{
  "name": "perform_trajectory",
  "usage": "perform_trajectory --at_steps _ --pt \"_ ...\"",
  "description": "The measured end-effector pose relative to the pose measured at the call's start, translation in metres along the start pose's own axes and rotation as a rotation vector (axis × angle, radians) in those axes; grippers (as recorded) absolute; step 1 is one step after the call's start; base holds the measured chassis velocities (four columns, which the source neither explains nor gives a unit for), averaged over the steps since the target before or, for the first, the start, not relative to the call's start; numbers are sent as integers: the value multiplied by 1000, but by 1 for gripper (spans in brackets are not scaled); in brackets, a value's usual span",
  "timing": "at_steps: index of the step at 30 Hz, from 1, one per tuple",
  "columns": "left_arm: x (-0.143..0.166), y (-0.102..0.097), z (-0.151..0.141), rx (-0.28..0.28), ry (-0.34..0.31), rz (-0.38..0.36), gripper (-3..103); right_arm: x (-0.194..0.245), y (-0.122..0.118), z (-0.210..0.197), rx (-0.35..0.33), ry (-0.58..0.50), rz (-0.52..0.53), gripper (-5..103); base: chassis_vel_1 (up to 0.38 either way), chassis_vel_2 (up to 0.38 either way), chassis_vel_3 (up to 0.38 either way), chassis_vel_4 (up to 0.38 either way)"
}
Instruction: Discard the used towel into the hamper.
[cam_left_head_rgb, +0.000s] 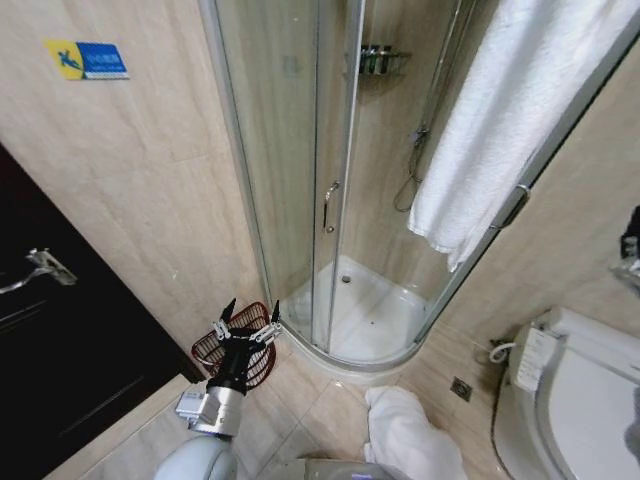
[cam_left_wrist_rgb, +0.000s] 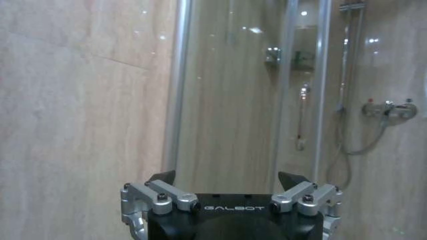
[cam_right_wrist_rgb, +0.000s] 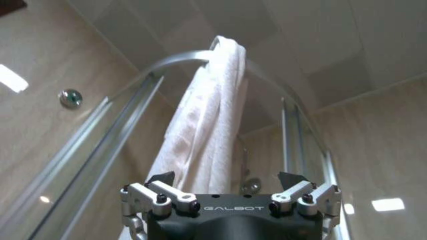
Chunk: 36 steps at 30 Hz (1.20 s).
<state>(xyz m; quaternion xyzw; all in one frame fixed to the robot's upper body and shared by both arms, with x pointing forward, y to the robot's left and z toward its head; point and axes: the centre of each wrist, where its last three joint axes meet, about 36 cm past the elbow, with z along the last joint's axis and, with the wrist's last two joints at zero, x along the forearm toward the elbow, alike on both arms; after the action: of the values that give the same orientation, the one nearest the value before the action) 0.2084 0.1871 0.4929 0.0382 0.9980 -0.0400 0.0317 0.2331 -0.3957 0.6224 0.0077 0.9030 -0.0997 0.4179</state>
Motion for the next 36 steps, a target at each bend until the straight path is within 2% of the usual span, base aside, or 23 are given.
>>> perform_trajectory --at_steps 11,13,20,26,28,30,33,36 --pt "0 0 0 0 0 0 100 -47 -27 -6 -59 -46 -1 100 85 82 86 79" --pt "0 0 0 0 0 0 100 -62 -38 -6 -73 -53 -7 100 34 57 41 42" --pt "0 0 0 0 0 0 100 -101 -57 -6 -74 -57 23 100 0 0 0 0" --pt "0 0 0 0 0 0 100 -127 -55 -3 -127 -65 -7 100 0 0 0 0" --pt "0 0 0 0 0 0 100 -140 -50 -4 -177 -65 -35 100 0 0 0 0" --pt "0 0 0 0 0 0 100 -147 -48 -4 -189 -64 -47 100 0 0 0 0" --pt "0 0 0 0 0 0 100 -161 -45 -3 -189 -51 -72 100 0 0 0 0" --pt "0 0 0 0 0 0 100 -169 -46 -1 -157 -21 -88 100 0 0 0 0"
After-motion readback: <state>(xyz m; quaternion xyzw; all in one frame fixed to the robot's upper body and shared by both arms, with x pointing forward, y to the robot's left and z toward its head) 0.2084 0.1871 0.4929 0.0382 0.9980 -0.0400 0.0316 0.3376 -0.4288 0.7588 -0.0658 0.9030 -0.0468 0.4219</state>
